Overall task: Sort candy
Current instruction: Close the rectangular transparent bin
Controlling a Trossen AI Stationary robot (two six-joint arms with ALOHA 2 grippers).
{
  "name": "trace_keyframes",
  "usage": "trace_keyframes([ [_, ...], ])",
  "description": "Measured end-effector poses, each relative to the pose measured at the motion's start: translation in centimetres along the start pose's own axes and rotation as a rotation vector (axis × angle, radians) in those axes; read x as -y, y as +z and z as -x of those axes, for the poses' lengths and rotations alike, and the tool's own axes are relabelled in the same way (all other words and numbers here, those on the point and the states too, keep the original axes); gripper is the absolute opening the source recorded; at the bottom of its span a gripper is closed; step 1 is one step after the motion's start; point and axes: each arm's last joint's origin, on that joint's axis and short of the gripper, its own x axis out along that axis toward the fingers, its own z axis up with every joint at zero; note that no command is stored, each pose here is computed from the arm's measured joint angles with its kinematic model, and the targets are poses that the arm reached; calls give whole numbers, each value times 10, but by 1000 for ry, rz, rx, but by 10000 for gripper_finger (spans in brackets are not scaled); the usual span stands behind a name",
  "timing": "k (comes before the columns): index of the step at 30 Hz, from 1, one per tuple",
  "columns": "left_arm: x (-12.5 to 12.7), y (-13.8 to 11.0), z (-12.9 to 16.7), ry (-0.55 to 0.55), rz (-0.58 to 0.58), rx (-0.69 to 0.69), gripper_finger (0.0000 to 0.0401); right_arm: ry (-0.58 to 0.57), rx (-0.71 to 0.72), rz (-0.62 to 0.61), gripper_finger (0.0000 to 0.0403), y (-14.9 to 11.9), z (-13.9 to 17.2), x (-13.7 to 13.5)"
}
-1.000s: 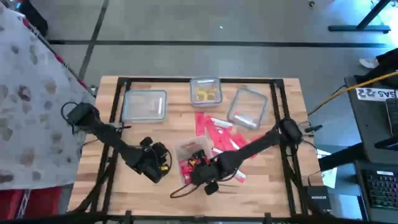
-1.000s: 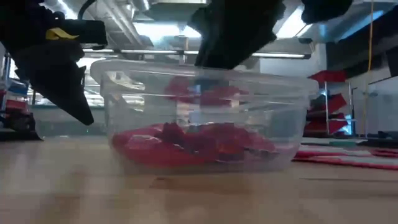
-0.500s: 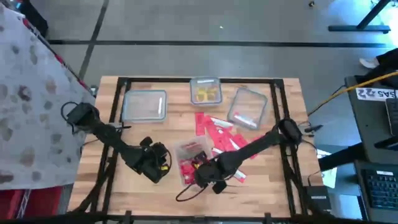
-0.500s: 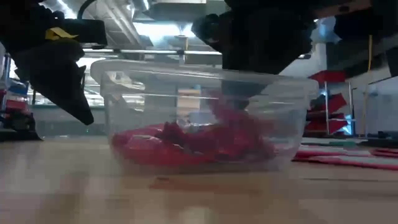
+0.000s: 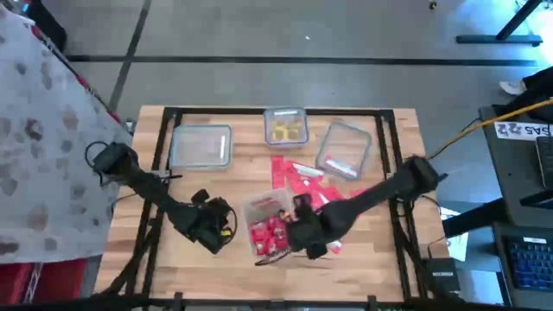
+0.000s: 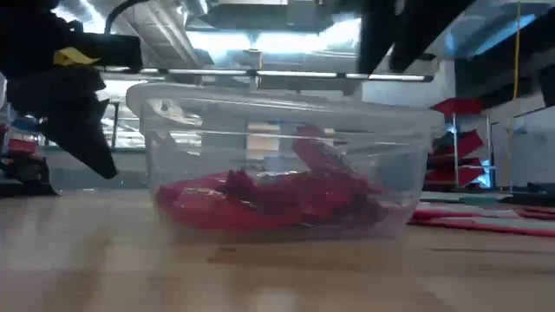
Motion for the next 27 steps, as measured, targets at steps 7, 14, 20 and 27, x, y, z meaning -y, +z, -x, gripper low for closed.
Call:
trace_keyframes([
  [7, -11, -12, 15, 52, 7, -66, 129, -264, -111, -187, 163, -46, 26, 20],
  [14, -16, -20, 33, 32, 58, 56, 129, -190, -159, -311, 157, -100, -10, 42],
  [20, -16, -21, 35, 29, 55, 91, 129, 9, -85, -342, 156, -135, -54, 54],
  [27, -16, -19, 35, 37, 50, 164, 129, -69, -76, -233, 156, -161, -103, 53],
])
